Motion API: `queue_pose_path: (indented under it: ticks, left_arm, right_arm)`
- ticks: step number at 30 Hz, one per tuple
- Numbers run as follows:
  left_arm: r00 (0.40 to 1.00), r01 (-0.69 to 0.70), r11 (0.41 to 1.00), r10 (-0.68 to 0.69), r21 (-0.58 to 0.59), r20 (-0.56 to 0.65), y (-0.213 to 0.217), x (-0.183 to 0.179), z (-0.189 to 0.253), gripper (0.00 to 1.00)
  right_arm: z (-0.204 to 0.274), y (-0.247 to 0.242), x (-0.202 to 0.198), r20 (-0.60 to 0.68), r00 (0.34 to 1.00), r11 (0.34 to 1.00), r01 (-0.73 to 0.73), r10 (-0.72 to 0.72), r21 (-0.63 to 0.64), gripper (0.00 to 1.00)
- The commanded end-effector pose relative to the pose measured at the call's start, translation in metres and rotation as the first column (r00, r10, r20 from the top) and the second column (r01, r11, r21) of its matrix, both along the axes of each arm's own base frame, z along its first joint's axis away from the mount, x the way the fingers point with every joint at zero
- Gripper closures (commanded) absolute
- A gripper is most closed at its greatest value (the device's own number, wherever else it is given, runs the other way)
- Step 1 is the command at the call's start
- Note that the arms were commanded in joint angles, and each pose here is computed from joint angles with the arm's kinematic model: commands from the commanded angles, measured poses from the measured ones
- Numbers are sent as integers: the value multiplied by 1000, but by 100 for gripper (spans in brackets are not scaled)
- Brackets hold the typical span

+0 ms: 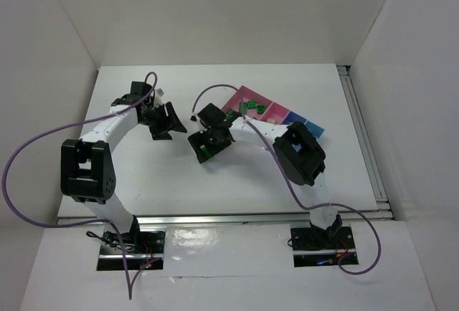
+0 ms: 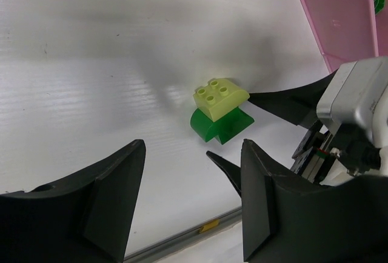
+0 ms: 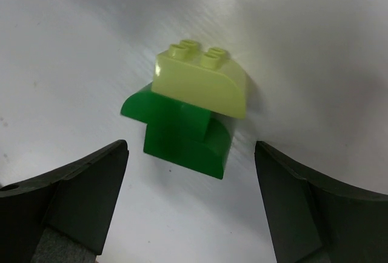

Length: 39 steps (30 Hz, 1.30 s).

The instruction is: Sort the legos into containers by color

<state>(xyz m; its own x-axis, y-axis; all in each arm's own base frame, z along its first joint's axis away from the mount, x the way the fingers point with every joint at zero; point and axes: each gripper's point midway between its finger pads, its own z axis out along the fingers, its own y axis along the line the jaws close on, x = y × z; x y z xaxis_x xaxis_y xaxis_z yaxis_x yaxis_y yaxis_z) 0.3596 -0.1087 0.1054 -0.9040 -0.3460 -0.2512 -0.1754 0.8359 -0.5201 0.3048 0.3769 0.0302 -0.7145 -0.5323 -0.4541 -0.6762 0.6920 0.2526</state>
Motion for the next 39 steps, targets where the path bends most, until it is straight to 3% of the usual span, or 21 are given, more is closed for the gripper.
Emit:
queue_pose_path:
  ticks: [1, 9, 13, 18, 24, 31, 33, 34, 36, 39]
  left_arm:
    - [999, 14, 1000, -13, -9, 52, -1, 10, 13, 31]
    - [999, 18, 1000, -17, -17, 51, -3, 10, 14, 31]
    - [999, 18, 1000, -17, -17, 51, -3, 10, 14, 31]
    - [998, 36, 999, -35, -33, 44, -6, 9, 12, 30]
    - [998, 58, 996, -55, -72, 42, -12, 11, 12, 29]
    - [997, 65, 996, -62, -68, 47, -12, 11, 12, 29]
    - [997, 65, 996, -62, -68, 47, -12, 11, 12, 29]
    - [997, 65, 996, -62, -68, 47, -12, 11, 12, 29]
    - [997, 65, 996, -62, -68, 47, -12, 11, 12, 29]
    - [998, 55, 997, -53, -51, 37, -9, 12, 7, 29]
  right_arm:
    - [6, 0, 8, 54, 989, 988, 141, -137, -69, 8]
    - [0, 4, -3, 60, 985, 983, 165, -160, -79, 18]
    - [1, 3, 1, 79, 982, 981, 176, -170, -80, 31]
    - [14, -2, 6, 125, 974, 976, 201, -191, -78, 54]
    - [29, -9, 8, 176, 967, 979, 195, -182, -56, 63]
    - [38, -6, 4, 186, 973, 989, 146, -139, -23, 60]
    - [38, -5, 3, 180, 974, 990, 140, -135, -19, 45]
    - [41, -4, 4, 181, 974, 990, 140, -135, -18, 31]
    - [43, -2, 6, 162, 972, 984, 178, -171, -26, 23]
    - [42, 5, 7, 127, 970, 978, 209, -206, -11, 18]
